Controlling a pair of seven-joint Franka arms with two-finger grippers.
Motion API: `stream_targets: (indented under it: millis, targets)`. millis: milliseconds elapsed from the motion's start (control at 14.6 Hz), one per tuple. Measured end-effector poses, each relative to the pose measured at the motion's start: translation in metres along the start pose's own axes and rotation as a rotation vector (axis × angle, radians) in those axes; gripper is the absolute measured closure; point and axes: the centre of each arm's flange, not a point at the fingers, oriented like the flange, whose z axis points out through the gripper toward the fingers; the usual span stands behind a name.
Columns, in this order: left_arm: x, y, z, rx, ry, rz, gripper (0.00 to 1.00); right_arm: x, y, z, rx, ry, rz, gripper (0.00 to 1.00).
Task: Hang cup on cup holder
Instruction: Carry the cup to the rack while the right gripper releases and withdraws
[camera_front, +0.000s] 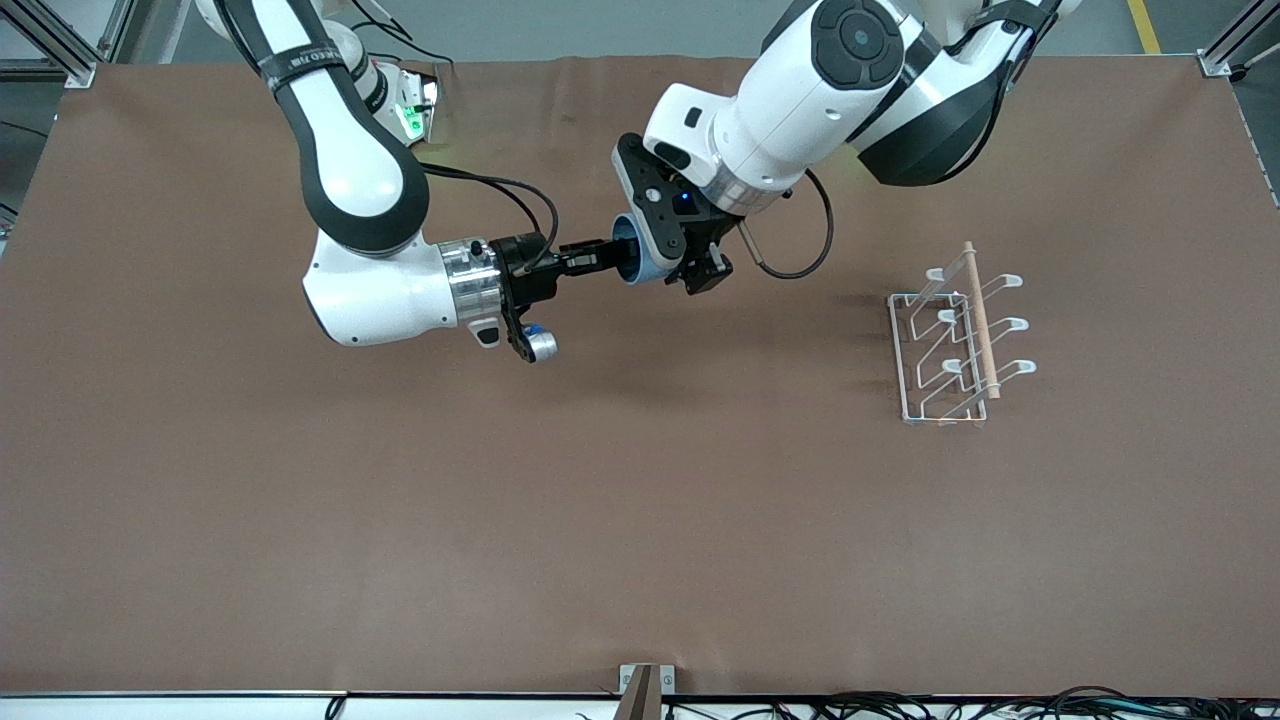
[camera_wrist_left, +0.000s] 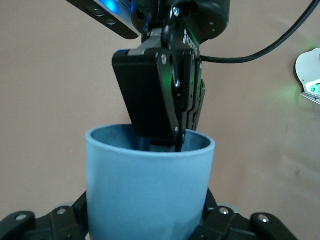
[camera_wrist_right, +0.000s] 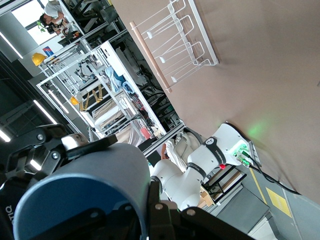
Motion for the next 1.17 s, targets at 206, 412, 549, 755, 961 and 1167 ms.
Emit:
stream_targets:
  millis: [206, 412, 549, 755, 961, 1167]
  targets:
    - [0.0, 0.0, 0.0, 0.0, 0.0, 0.001, 0.21, 0.0, 0.0, 0.0, 0.0, 0.0, 0.0, 0.93]
    - [-0.005, -0.007, -0.001, -0.004, -0.011, -0.006, 0.21, 0.002, 0.0, -0.008, 0.005, 0.012, 0.001, 0.63]
    - [-0.012, -0.015, -0.002, -0.013, -0.032, 0.005, 0.21, 0.008, 0.001, -0.03, 0.009, 0.037, 0.004, 0.43]
    - [-0.03, -0.027, 0.0, -0.02, -0.135, 0.032, 0.21, 0.02, 0.021, -0.1, -0.084, 0.078, 0.01, 0.12]
    - [-0.056, -0.046, -0.002, 0.012, -0.296, 0.144, 0.21, 0.023, 0.055, -0.197, -0.225, 0.151, 0.044, 0.0]
    - [-0.095, -0.08, -0.016, 0.024, -0.451, 0.162, 0.21, 0.006, 0.081, -0.281, -0.418, 0.231, 0.079, 0.0]
